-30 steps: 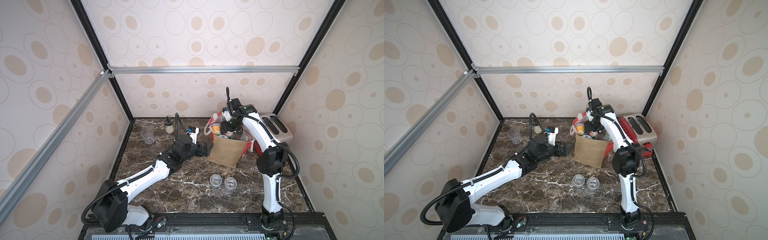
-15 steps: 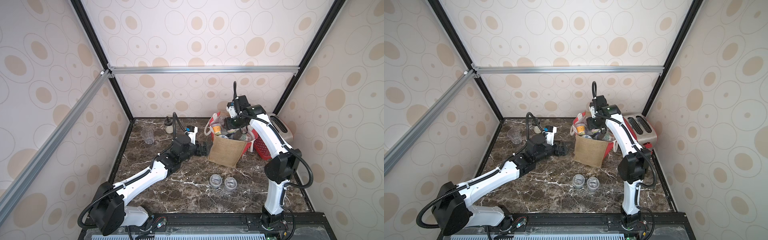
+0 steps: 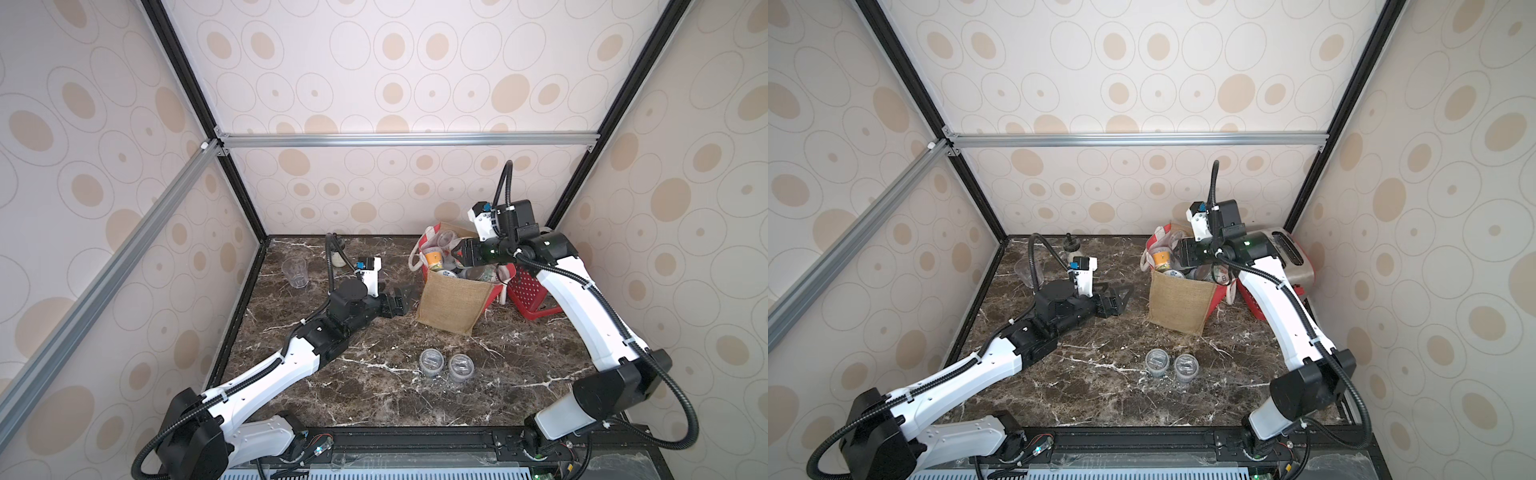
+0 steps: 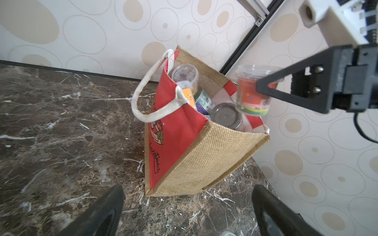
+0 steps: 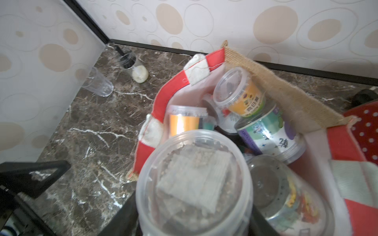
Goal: Take out the seed jars from the canvas bag
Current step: Place the seed jar at the center of the board.
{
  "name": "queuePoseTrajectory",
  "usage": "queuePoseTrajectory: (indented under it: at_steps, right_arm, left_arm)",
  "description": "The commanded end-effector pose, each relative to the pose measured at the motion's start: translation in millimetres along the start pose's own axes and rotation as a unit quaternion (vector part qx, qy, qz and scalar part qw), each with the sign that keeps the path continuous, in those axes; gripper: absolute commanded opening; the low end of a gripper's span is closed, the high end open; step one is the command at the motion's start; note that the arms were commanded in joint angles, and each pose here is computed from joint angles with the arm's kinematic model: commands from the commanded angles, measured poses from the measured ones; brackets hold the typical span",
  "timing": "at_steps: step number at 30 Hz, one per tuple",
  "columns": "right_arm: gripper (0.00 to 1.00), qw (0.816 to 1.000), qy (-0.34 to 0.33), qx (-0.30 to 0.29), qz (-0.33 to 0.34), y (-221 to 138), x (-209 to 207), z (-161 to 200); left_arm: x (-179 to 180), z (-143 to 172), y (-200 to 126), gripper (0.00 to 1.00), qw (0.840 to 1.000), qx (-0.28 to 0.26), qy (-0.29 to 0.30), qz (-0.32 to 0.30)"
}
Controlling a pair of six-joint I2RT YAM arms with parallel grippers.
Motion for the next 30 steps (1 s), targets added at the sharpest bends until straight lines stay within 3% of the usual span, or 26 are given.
queuePoseTrajectory:
  at_steps: [1,7,15,23,30]
  right_arm:
    - [0.62,0.995,-0.028,-0.058,-0.075,-14,38,-1]
    - [0.62,0.981,-0.091,-0.085,-0.147,-10,106,37]
    - [0.62,0.974,-0.140,-0.045,-0.170,50,168,118]
    - [0.62,0.975,-0.160,0.006,-0.153,108,185,177]
    - [0.62,0.975,-0.177,0.021,-0.136,135,198,200]
  left_arm:
    - [-1,-14,-22,0.98,0.998,-0.066,-0.002,-0.002]
    - [21,-16,-64,0.98,0.990,-0.133,-0.019,-0.041]
    - [43,-14,-96,0.98,0.982,-0.156,-0.028,-0.104]
    - [53,-6,-106,0.98,0.981,-0.151,-0.033,-0.118]
    - [74,22,-89,0.98,0.982,-0.088,-0.037,-0.161]
Point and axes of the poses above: each gripper's point midway between its finger pads, its own y axis out along the fingers, its own x axis along the line the jaws close on, z = x × y, the point moved 6 cm from there along -y, back along the fingers, and after that the axes turned 10 degrees about -y, right-handed, at the moved point
